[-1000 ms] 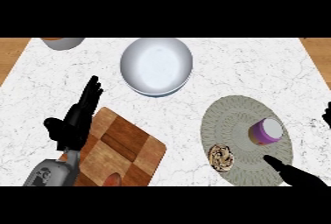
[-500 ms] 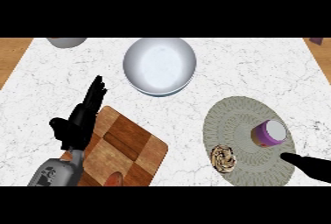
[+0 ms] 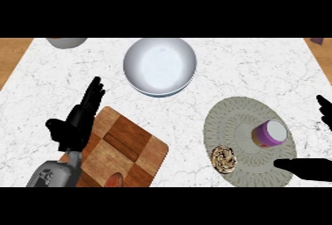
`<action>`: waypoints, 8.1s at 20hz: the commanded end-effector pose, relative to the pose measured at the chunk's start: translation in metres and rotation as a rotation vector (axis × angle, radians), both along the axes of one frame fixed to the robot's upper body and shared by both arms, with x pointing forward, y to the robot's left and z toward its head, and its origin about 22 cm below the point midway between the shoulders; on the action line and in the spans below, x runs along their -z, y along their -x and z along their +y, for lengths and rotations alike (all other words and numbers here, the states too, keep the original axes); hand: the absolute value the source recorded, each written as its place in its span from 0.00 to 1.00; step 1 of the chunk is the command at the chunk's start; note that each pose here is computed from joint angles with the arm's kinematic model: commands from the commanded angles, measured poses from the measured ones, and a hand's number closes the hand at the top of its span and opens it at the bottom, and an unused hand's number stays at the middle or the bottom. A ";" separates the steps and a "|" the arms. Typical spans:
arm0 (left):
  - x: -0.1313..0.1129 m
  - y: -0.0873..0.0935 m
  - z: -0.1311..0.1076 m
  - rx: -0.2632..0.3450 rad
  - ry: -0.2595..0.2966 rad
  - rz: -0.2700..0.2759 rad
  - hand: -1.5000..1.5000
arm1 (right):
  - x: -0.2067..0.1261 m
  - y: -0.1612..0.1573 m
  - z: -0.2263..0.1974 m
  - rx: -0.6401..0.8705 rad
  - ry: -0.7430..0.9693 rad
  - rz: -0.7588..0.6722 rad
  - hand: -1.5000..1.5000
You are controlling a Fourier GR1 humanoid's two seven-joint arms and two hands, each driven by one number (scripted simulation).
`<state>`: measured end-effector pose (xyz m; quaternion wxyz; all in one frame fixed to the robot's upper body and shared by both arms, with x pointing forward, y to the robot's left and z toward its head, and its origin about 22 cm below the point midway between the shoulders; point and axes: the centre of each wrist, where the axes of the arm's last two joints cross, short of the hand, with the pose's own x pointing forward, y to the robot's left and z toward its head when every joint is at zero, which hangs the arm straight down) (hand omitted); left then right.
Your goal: Pick the can from the placemat and place it in the bowl
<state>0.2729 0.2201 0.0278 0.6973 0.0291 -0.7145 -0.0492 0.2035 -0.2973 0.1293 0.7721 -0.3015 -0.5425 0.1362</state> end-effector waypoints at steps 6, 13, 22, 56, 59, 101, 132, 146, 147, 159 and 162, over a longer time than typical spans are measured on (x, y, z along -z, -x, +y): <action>-0.003 -0.007 0.007 -0.010 -0.004 -0.011 0.50 | 0.035 0.013 -0.012 -0.033 -0.066 0.020 0.00; 0.001 0.004 -0.003 -0.008 -0.003 0.005 0.50 | 0.017 0.042 -0.013 -0.053 -0.133 -0.076 0.00; -0.013 0.012 0.001 -0.009 0.002 -0.012 0.50 | 0.048 0.016 -0.007 -0.041 -0.243 -0.060 0.00; 0.005 0.013 0.004 0.011 -0.001 -0.002 0.50 | 0.120 -0.022 0.017 -0.251 0.028 0.073 1.00; -0.012 0.007 0.001 -0.007 0.007 -0.007 0.50 | 0.147 -0.006 0.002 -0.251 -0.025 0.059 1.00; -0.002 -0.004 -0.023 0.037 -0.004 0.000 0.50 | -0.136 -0.060 0.386 -0.582 0.069 -0.622 1.00; 0.000 0.002 -0.009 0.023 0.000 -0.006 0.50 | 0.016 -0.232 0.262 -0.408 0.329 -0.269 1.00; 0.008 0.004 -0.024 0.028 0.003 -0.009 0.50 | -0.001 -0.240 0.250 -0.490 -0.021 -0.555 0.00; 0.011 -0.010 -0.012 0.012 -0.005 -0.003 0.50 | 0.004 -0.244 0.230 -0.477 -0.045 -0.565 0.00; 0.002 -0.019 -0.025 0.005 -0.018 -0.025 0.50 | -0.013 -0.251 0.184 -0.424 -0.335 -0.482 0.00; 0.005 0.004 -0.012 0.021 -0.006 0.001 0.50 | -0.019 -0.253 0.154 -0.475 -0.367 -0.460 0.00</action>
